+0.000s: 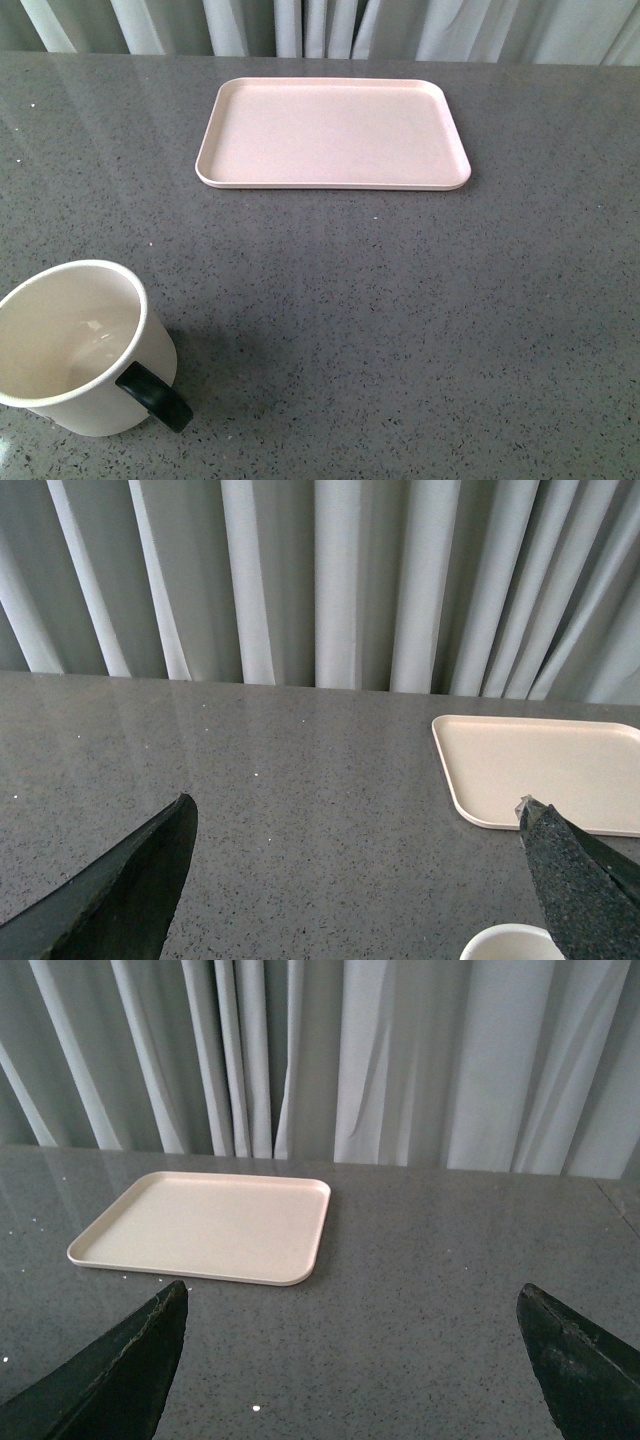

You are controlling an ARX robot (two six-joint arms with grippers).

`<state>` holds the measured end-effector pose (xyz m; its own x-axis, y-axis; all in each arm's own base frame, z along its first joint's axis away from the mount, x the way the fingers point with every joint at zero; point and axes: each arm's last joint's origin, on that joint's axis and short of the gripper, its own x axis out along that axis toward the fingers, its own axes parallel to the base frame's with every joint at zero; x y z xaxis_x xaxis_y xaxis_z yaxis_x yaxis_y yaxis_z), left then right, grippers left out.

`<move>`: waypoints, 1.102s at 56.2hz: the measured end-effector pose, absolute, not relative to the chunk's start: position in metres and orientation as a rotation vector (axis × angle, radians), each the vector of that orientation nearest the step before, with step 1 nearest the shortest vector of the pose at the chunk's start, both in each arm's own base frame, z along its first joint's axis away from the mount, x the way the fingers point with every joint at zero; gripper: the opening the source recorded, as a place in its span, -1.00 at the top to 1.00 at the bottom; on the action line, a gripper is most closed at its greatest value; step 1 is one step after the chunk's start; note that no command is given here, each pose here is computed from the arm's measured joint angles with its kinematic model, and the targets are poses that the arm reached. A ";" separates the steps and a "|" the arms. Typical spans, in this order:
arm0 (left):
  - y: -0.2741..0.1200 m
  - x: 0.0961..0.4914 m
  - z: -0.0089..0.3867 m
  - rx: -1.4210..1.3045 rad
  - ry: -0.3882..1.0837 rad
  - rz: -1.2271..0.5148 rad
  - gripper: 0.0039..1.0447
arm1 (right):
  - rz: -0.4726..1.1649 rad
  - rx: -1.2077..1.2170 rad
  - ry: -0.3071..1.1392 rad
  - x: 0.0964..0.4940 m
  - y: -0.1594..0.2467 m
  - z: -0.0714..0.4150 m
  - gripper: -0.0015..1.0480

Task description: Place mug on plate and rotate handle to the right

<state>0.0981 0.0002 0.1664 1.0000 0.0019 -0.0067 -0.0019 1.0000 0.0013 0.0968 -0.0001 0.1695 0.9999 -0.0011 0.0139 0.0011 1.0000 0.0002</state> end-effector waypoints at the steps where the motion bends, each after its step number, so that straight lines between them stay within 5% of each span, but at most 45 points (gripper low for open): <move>1: 0.000 0.098 0.166 0.001 0.007 0.002 -0.83 | -0.001 0.000 -0.014 0.097 0.000 0.170 -0.82; 34: 0.000 0.098 0.166 -0.002 0.015 -0.008 -0.83 | -0.001 0.000 -0.014 0.097 0.000 0.170 -0.82; 44: -0.005 0.107 0.181 -0.065 0.491 -0.186 -0.83 | 0.000 0.000 -0.014 0.097 0.000 0.170 -0.82; 62: -0.023 0.155 0.219 0.057 0.555 -0.303 -0.83 | -0.001 0.000 -0.014 0.097 0.000 0.170 -0.82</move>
<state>0.1547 -0.0232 0.2189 0.8067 -0.2680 -0.5266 0.2985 0.9540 -0.0283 0.0968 -0.0001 0.1695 0.9999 -0.0008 0.0139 0.0008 1.0000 0.0002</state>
